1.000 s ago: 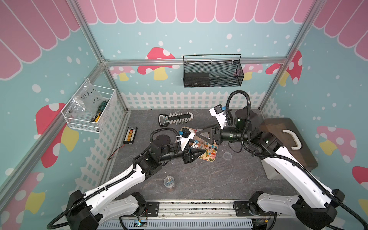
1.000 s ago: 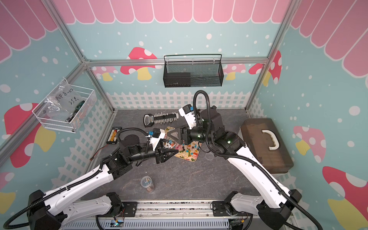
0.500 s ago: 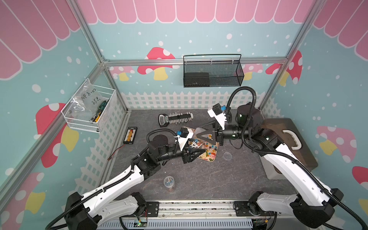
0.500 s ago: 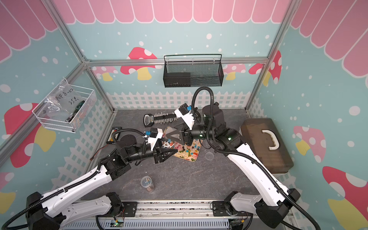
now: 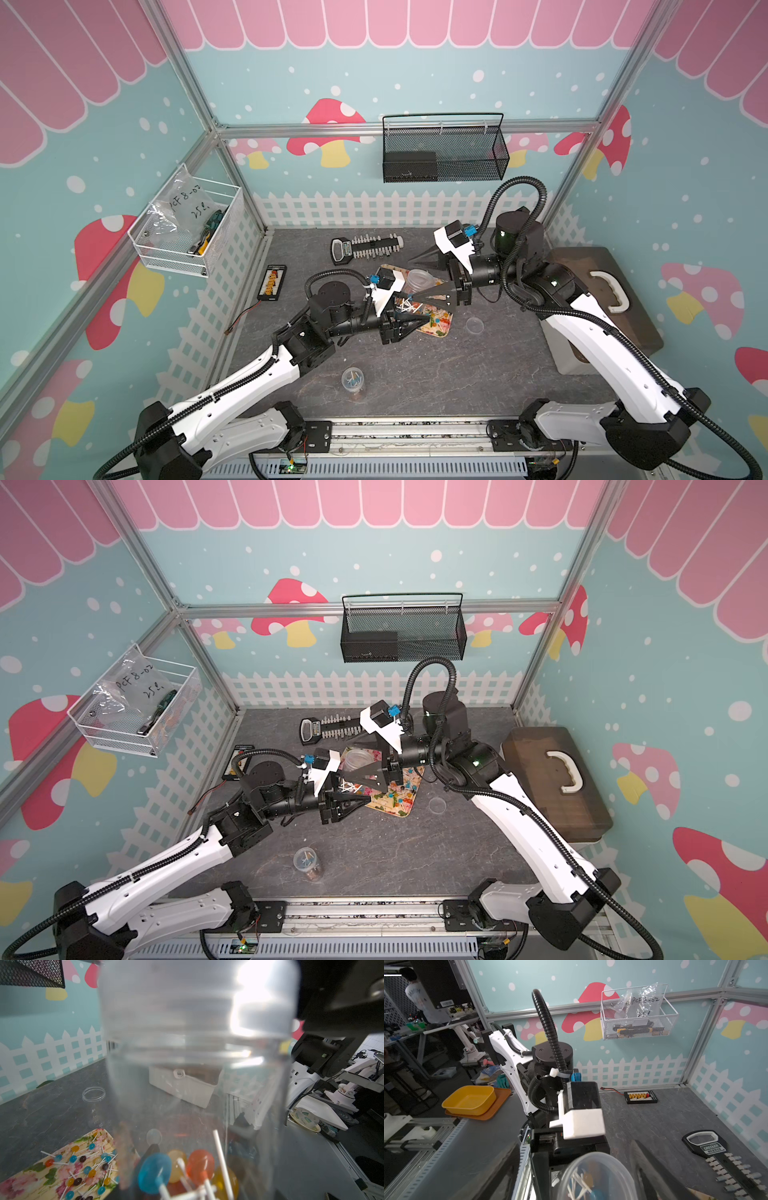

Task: Pour the candies out of the jar
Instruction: Unscrew the lid from the jar.

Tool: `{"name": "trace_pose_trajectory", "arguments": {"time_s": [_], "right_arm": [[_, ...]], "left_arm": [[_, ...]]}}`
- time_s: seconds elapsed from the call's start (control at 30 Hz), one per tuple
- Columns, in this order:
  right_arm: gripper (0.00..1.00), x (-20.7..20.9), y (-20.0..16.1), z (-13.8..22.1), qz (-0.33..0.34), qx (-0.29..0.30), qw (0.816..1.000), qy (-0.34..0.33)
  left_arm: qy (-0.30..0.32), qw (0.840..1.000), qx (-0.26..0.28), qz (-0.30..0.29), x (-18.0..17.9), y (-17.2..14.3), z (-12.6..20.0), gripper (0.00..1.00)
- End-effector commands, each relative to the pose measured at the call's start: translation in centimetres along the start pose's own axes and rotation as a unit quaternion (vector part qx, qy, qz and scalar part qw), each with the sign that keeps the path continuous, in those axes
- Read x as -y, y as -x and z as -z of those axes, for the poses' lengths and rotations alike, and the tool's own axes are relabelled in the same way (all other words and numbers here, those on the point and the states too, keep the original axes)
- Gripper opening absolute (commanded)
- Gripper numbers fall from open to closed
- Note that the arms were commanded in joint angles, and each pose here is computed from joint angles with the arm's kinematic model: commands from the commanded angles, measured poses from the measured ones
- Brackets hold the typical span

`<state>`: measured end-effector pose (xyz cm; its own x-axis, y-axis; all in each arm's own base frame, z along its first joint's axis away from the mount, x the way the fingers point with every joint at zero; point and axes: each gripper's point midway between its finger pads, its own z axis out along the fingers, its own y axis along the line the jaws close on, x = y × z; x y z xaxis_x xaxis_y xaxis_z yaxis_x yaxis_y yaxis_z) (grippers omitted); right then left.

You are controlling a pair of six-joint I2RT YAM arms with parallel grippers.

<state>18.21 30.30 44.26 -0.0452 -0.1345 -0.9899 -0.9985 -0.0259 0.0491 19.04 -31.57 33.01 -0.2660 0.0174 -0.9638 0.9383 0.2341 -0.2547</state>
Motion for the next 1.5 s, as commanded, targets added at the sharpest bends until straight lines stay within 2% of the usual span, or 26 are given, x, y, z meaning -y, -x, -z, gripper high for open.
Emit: {"name": "trace_pose_trajectory", "arguments": {"time_s": [0.0,0.13,0.27,0.5,0.77,1.13,1.23,1.37,1.47], "right_arm": [[0.85,-0.3,1.7,1.2,0.022,0.021,0.999,-0.041],[0.85,2.1,2.0,1.8,-0.086,0.025,0.989,-0.115],[0.78,3.6,0.6,2.0,-0.185,0.014,0.970,-0.158],[0.76,2.9,-1.8,1.9,-0.229,-0.021,0.957,-0.176],[0.75,3.1,-2.9,1.3,-0.253,-0.035,0.951,-0.175],[0.66,3.3,-3.4,0.3,-0.262,-0.046,0.950,-0.162],[0.60,3.3,-3.5,0.1,-0.260,-0.051,0.951,-0.163],[0.47,3.3,-3.3,0.1,-0.250,-0.051,0.953,-0.164],[0.44,3.1,-2.7,0.2,-0.218,-0.048,0.961,-0.161]], "left_arm": [[0.008,1.000,0.000,0.009,-0.3,-0.1,0.1,0.48],[0.014,1.000,0.000,0.007,-0.5,-0.2,0.0,0.48],[0.019,1.000,-0.002,0.005,-0.7,-0.3,0.0,0.48],[0.022,1.000,-0.005,0.004,-0.9,-0.5,-0.1,0.48],[0.022,1.000,-0.004,0.003,-1.0,-0.4,-0.2,0.47],[0.022,1.000,-0.006,0.002,-1.0,-0.5,-0.1,0.47],[0.022,1.000,-0.006,0.002,-1.0,-0.5,-0.1,0.47],[0.021,1.000,-0.006,0.001,-0.9,-0.4,-0.1,0.48],[0.018,1.000,-0.006,0.002,-0.8,-0.4,-0.1,0.47]]}}
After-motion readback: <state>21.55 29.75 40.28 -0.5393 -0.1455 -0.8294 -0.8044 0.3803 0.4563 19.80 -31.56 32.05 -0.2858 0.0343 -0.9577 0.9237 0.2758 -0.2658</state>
